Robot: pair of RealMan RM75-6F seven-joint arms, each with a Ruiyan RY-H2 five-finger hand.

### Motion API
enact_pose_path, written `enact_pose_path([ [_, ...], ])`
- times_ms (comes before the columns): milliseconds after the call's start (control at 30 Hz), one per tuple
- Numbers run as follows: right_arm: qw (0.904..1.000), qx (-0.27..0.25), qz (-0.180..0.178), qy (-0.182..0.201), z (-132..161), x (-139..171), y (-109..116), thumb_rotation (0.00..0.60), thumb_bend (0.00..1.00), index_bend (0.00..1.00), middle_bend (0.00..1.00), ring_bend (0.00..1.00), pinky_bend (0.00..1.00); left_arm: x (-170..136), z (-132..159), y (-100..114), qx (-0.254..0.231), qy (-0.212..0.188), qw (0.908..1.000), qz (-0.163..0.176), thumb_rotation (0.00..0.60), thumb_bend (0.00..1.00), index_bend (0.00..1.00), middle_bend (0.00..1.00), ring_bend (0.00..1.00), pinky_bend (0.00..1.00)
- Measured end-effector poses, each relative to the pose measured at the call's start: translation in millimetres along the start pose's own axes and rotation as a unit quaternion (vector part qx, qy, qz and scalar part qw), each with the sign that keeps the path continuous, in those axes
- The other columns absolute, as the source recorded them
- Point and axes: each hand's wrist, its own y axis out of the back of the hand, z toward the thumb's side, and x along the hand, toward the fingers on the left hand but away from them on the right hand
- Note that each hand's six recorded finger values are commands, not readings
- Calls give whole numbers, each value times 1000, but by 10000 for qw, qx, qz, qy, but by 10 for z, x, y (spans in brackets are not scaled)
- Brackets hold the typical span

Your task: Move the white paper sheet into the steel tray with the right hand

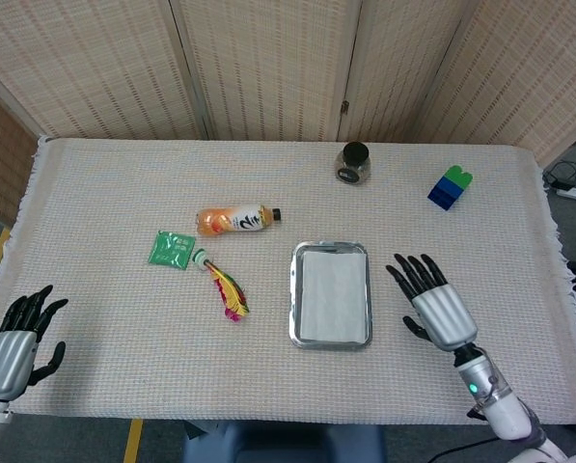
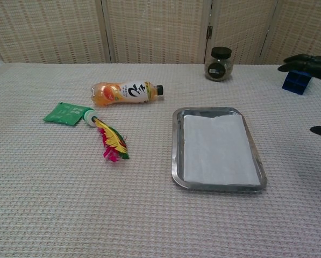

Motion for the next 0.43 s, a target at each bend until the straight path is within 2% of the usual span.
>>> enact_pose_path([
  [100, 9983, 38, -275, -509, -328, 375, -46, 600, 338, 0, 0, 0, 0, 5, -4, 0, 17, 11, 10000, 7, 600, 545, 167, 43, 0, 0],
  [200, 9958, -160, -318, -845, -528, 602, -107, 600, 337, 0, 0, 0, 0, 12, -3, -8, 59, 8, 10000, 22, 600, 544, 159, 43, 0, 0],
  [333, 9937, -495, -326, -953, -636, 722, -106, 600, 339, 0, 0, 0, 0, 33, -17, -19, 102, 42, 9999, 65, 600, 545, 59, 43, 0, 0],
  [433, 9930, -542, -305, -1004, -695, 777, -80, 600, 338, 0, 0, 0, 0, 39, -26, -11, 117, 72, 9998, 121, 600, 544, 5, 43, 0, 0],
])
